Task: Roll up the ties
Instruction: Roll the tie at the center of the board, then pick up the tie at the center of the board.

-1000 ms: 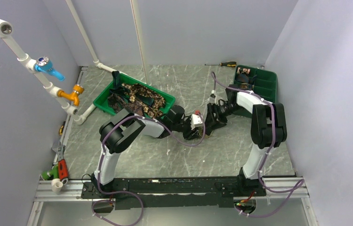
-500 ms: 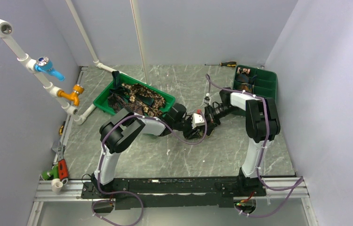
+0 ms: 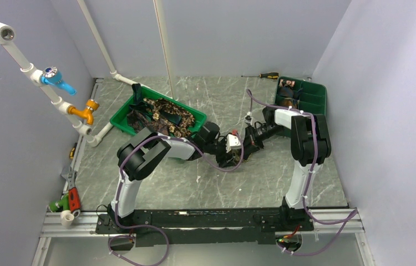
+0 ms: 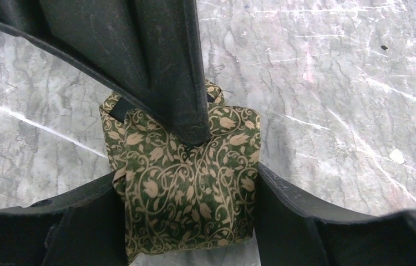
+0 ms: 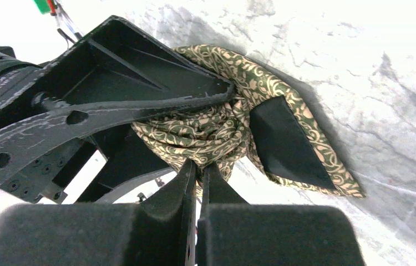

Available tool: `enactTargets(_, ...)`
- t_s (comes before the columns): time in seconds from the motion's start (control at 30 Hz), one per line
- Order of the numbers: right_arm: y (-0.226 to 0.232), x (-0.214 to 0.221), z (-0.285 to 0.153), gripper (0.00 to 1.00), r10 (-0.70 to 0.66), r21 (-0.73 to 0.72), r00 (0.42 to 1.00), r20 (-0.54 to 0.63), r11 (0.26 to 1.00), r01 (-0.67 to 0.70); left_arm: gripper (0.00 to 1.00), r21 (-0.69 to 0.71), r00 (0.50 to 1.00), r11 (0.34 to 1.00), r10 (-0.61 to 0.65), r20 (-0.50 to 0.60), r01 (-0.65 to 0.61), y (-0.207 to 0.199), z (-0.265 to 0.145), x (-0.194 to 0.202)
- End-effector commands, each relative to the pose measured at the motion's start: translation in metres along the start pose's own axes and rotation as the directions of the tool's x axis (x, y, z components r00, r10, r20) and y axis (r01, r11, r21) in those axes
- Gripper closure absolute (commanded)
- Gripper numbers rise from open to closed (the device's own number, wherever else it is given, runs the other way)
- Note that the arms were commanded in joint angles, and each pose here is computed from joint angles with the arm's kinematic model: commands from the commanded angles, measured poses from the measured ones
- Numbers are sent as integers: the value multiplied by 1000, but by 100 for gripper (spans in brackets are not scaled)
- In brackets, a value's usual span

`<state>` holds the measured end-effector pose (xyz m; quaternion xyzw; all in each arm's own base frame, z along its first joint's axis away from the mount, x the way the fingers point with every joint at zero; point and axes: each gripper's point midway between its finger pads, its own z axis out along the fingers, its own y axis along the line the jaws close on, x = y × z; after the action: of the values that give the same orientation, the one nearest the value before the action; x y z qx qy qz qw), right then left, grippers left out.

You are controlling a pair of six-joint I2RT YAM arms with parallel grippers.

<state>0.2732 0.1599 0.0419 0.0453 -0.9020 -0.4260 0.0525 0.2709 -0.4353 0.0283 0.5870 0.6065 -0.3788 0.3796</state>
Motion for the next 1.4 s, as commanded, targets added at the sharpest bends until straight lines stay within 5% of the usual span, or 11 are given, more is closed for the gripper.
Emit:
enactTargets(0.0, -67, -9, 4, 100, -44, 280, 999, -6, 959, 44, 32, 17, 1000, 1000, 20, 11, -20, 3, 5, -12)
enactTargets(0.17, -78, -12, 1, 100, -36, 342, 999, 2, 939, 33, 42, 31, 1000, 999, 27, 3, -27, 2, 18, -13)
enactTargets(0.43, -64, -15, -11, 100, -84, 329, 996, 5, 941, 78, 77, 46, 991, 999, -14, -131, 20, -11, 19, 32)
enactTargets(0.53, -47, -7, -24, 76, -101, 252, 995, 15, 963, 94, 84, 47, 983, 998, -35, -181, 44, -17, 15, 51)
enactTargets(0.67, -37, -3, -40, 44, -110, 205, 993, 53, 974, 97, 86, 58, 976, 997, -41, -213, 55, -25, 11, 66)
enactTargets(0.97, -50, -34, -38, 22, -118, 258, 979, 164, 964, 73, 86, 66, 973, 996, -40, -228, 56, -23, 13, 69)
enactTargets(1.37, 3, -6, -17, 18, -111, -159, 986, 121, 979, 130, 85, 62, 973, 997, -40, -228, 55, -20, 14, 67)
